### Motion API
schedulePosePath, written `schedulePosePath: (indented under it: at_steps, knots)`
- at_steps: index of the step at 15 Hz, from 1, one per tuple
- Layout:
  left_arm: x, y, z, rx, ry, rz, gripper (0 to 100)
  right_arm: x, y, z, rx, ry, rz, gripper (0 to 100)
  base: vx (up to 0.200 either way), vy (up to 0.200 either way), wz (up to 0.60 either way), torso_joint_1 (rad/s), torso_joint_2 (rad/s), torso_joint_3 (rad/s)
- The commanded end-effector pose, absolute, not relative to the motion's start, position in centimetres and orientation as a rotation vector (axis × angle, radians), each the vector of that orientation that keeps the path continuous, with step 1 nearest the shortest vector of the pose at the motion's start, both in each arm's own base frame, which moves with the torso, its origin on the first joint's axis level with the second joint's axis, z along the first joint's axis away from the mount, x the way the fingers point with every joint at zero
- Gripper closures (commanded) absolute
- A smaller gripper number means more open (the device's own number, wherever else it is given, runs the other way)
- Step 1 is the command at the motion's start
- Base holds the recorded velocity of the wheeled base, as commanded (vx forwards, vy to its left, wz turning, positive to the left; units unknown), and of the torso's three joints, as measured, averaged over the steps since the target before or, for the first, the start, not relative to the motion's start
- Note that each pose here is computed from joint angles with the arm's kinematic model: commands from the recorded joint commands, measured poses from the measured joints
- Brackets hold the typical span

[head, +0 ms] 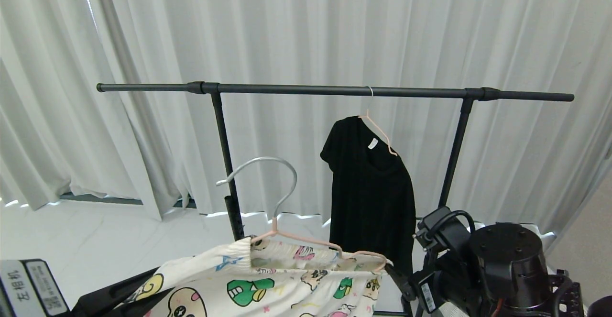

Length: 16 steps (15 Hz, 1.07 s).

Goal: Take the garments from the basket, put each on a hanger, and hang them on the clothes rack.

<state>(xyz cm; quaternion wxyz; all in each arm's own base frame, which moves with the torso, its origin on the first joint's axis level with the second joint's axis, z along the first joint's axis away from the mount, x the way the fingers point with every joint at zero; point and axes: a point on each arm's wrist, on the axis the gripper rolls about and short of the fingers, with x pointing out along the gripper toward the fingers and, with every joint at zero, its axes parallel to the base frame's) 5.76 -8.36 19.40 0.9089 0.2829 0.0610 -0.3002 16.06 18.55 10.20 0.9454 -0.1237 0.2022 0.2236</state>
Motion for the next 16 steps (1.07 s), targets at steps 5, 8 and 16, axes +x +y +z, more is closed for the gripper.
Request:
schedulePosePath:
  at_steps: [5, 8, 16]
  knots:
    - [6.0, -6.6, 16.3, 0.751, 0.2, -0.527, 100, 15.9, 18.3, 11.0, -0.301, 0.371, 0.476, 0, 0.0, 0.0, 0.0, 0.0, 0.0, 0.0]
    - [6.4, -6.9, 15.7, 0.776, 0.238, -0.51, 100, 14.1, 19.0, 11.9, -0.314, 0.328, 0.618, 0, 0.0, 0.0, 0.0, 0.0, 0.0, 0.0]
    - [7.2, -7.9, 17.1, 0.658, 0.216, -0.483, 100, 9.8, 21.4, 12.6, -0.343, 0.278, 0.914, 0, 0.0, 0.0, 0.0, 0.0, 0.0, 0.0]
